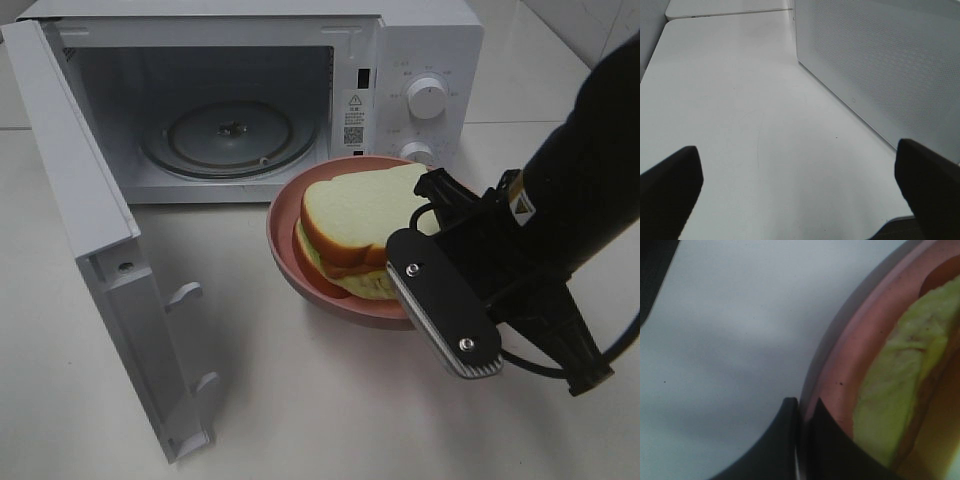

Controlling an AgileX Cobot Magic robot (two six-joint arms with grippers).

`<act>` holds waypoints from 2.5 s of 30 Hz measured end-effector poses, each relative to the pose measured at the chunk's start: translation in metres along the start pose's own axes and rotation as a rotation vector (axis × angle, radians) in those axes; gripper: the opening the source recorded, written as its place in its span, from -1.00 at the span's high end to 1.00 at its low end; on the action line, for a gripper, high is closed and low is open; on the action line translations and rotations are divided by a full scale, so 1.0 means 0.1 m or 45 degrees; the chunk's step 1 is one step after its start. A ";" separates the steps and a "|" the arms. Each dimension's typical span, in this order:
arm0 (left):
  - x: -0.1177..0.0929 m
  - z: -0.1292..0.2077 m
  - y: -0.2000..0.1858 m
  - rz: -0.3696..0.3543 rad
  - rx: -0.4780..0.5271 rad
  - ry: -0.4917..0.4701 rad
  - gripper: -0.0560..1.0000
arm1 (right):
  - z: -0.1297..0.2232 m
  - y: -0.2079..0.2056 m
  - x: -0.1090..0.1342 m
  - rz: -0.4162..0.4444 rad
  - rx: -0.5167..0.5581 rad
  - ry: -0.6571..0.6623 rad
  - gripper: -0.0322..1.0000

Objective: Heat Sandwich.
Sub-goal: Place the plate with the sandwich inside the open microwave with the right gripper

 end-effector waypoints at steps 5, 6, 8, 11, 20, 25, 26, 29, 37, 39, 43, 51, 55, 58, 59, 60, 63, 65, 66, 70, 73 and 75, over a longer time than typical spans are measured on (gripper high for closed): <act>0.00 0.00 0.00 0.000 0.000 0.000 -0.98 | -0.12 0.03 -0.10 -0.031 0.012 -0.045 0.89; 0.00 0.00 0.00 0.000 0.000 0.000 -0.98 | -0.15 0.04 -0.13 -0.036 0.014 -0.053 0.89; 0.00 0.00 0.00 0.000 0.000 0.000 -0.98 | -0.18 0.07 -0.18 -0.051 0.021 -0.058 0.89; 0.00 0.00 0.00 0.000 0.000 0.000 -0.98 | -0.22 0.10 -0.28 -0.067 0.030 -0.067 0.89; 0.00 0.00 0.00 0.000 0.000 0.000 -0.98 | -0.36 0.14 -0.59 -0.068 0.033 -0.072 0.89; 0.00 0.00 0.00 0.000 0.000 0.000 -0.98 | -0.44 0.18 -0.77 -0.069 0.036 -0.069 0.89; 0.00 0.00 0.00 0.000 0.000 0.000 -0.98 | -0.45 0.19 -0.79 -0.070 0.037 -0.068 0.89; 0.00 0.00 0.00 0.000 0.000 0.000 -0.98 | -0.48 0.20 -0.85 -0.065 0.034 -0.067 0.89; 0.00 0.00 0.00 0.000 0.000 0.000 -0.98 | -0.60 0.26 -1.04 -0.054 0.002 -0.045 0.89; 0.00 0.00 0.00 0.000 0.000 0.000 -0.98 | -0.63 0.28 -1.09 -0.059 0.001 -0.041 0.89; 0.00 0.00 0.00 0.000 0.000 0.000 -0.98 | -0.69 0.31 -1.18 -0.048 -0.015 -0.032 0.89; 0.00 0.00 0.00 0.000 0.000 0.000 -0.98 | -0.77 0.37 -1.34 -0.038 -0.025 -0.026 0.89; 0.00 0.00 0.00 0.000 0.000 0.000 -0.98 | -0.80 0.41 -1.41 -0.038 -0.026 -0.024 0.89; 0.00 0.00 0.00 0.000 0.000 0.000 -0.98 | -0.83 0.44 -1.47 -0.041 -0.024 -0.017 0.89; 0.00 0.00 0.00 0.000 0.000 0.000 -0.98 | -0.84 0.46 -1.49 -0.043 -0.022 -0.013 0.89; 0.00 0.00 0.00 0.000 0.000 0.000 -0.98 | -0.85 0.46 -1.51 -0.043 -0.022 -0.010 0.89; 0.00 0.00 0.00 0.000 0.000 0.000 -0.98 | -0.88 0.50 -1.58 -0.046 -0.017 0.015 0.88; 0.00 0.00 0.00 0.000 0.000 0.000 -0.98 | -0.91 0.52 -1.65 -0.041 -0.011 0.032 0.88; 0.00 0.00 0.00 0.000 0.000 0.000 -0.98 | -0.91 0.52 -1.65 -0.041 -0.011 0.032 0.88; 0.00 0.00 0.00 0.000 0.000 0.000 -0.98 | -0.95 0.56 -1.76 -0.020 -0.012 0.077 0.88; 0.00 0.00 0.00 0.000 0.000 0.000 -0.98 | -0.96 0.58 -1.82 -0.014 -0.007 0.090 0.88; 0.00 0.00 0.00 0.000 0.000 0.000 -0.98 | -0.98 0.59 -1.86 -0.005 -0.008 0.108 0.88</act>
Point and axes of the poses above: a point on each arm's last joint axis where the gripper is mounted, y pointing out along that axis toward the gripper, x along the wrist's bending axis when the last joint is at zero, z = x × y, the point moved 7 cm from there along y, pointing out along that axis toward the gripper, and after that the axes turned 11 degrees about y, right-handed, at the moved point
